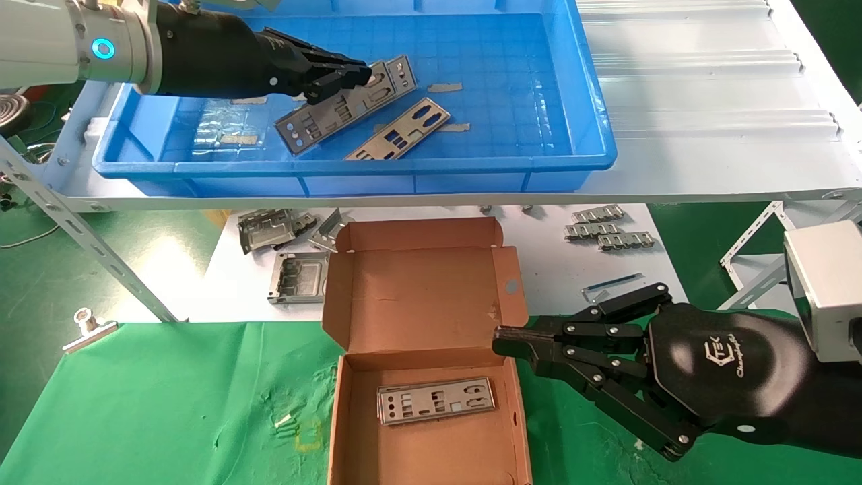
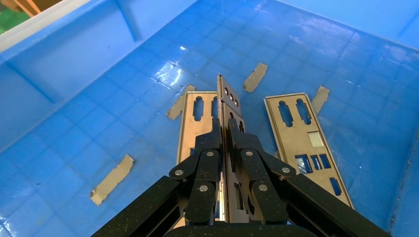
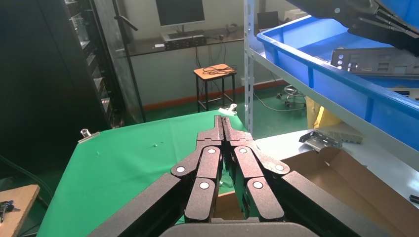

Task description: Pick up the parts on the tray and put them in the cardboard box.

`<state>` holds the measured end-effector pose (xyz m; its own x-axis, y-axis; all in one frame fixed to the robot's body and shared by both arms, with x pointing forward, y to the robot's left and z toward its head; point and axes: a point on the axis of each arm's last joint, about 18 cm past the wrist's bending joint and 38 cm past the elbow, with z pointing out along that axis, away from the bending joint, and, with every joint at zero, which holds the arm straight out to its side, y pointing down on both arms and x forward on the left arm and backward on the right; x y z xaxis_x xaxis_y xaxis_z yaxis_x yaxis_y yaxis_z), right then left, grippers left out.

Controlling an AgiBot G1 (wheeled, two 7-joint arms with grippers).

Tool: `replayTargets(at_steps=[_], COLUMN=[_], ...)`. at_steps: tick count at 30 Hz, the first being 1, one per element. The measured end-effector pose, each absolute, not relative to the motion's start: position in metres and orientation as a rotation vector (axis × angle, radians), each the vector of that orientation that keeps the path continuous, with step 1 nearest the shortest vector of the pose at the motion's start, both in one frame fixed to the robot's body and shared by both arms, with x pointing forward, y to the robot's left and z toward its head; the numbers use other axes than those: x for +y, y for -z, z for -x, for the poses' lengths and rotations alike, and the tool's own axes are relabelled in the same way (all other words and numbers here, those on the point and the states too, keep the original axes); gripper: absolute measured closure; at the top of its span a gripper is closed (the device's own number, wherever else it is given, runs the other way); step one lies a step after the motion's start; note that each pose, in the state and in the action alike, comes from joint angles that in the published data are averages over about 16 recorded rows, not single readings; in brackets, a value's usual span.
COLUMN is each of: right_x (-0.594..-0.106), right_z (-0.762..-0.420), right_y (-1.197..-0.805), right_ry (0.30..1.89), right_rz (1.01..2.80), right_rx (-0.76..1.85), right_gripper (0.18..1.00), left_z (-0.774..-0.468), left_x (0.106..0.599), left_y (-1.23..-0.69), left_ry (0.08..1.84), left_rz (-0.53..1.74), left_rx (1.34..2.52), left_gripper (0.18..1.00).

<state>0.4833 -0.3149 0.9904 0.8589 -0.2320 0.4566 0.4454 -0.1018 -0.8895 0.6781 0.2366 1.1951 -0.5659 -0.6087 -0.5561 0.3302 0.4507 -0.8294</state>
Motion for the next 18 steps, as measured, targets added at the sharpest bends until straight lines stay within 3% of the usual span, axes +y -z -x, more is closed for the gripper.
replayTargets(at_steps=[18], right_x=[-0.315], right_z=[-0.483], right_y=[-0.99], right_ry=[0.574], right_rz=[1.574], right_rx=[-0.173], right_gripper=[0.988], left_z=[-0.675], left_x=[0.238], left_y=[-1.206], left_ry=[1.264], left_rz=[0.223], left_rx=[1.742], left_gripper=[0.99])
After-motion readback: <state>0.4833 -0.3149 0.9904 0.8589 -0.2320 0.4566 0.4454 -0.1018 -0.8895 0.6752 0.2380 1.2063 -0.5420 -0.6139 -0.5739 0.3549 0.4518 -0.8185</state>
